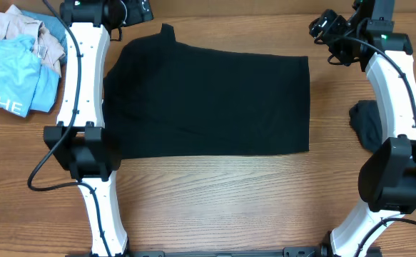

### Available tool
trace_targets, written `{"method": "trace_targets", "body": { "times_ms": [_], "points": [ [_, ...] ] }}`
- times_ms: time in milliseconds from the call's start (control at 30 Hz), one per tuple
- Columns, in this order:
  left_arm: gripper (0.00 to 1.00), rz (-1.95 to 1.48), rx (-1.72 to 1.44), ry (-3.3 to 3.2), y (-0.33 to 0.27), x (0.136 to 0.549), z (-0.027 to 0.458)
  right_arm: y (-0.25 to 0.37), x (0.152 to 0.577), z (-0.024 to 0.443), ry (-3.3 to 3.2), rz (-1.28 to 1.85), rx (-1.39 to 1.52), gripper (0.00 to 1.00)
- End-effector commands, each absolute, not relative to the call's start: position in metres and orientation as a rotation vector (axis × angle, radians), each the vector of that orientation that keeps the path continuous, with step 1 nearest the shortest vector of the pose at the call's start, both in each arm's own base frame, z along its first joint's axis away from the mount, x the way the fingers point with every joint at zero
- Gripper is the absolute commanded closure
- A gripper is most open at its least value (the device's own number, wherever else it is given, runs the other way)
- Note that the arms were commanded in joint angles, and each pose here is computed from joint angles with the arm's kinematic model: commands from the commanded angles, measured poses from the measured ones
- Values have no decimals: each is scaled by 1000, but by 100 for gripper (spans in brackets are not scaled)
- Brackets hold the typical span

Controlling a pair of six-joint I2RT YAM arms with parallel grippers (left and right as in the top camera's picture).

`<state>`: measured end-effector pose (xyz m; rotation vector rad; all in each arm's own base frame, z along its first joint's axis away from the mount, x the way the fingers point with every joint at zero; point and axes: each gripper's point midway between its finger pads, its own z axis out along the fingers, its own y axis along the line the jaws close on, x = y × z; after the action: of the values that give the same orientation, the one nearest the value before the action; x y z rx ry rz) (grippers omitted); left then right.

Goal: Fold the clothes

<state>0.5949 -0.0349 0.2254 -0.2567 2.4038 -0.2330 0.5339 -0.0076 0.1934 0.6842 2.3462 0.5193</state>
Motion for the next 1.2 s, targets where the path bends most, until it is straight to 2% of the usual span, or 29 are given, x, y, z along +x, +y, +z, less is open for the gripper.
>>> {"method": "trace_targets", "body": {
  "times_ms": [0, 133, 333, 967, 1067, 1100, 1167],
  "points": [
    [0, -154, -87, 2385, -37, 617, 207, 2, 535, 191, 2374, 513, 634, 7],
    [1, -73, -116, 2400, -22, 644, 151, 1, 518, 150, 2518, 473, 697, 7],
    [4, -116, -121, 2465, -18, 659, 70, 2, 501, 134, 2605, 460, 739, 7],
    [13, -164, -109, 2500, -11, 665, 12, 5, 474, 122, 2724, 437, 763, 7],
    [23, -164, -108, 2498, -11, 666, 12, 4, 474, 122, 2721, 437, 762, 7],
    [32, -164, -109, 2497, -11, 666, 12, 4, 475, 122, 2720, 437, 761, 8],
    [56, -168, -121, 2495, -11, 666, 12, 4, 484, 126, 2684, 443, 744, 23]
  ]
}}
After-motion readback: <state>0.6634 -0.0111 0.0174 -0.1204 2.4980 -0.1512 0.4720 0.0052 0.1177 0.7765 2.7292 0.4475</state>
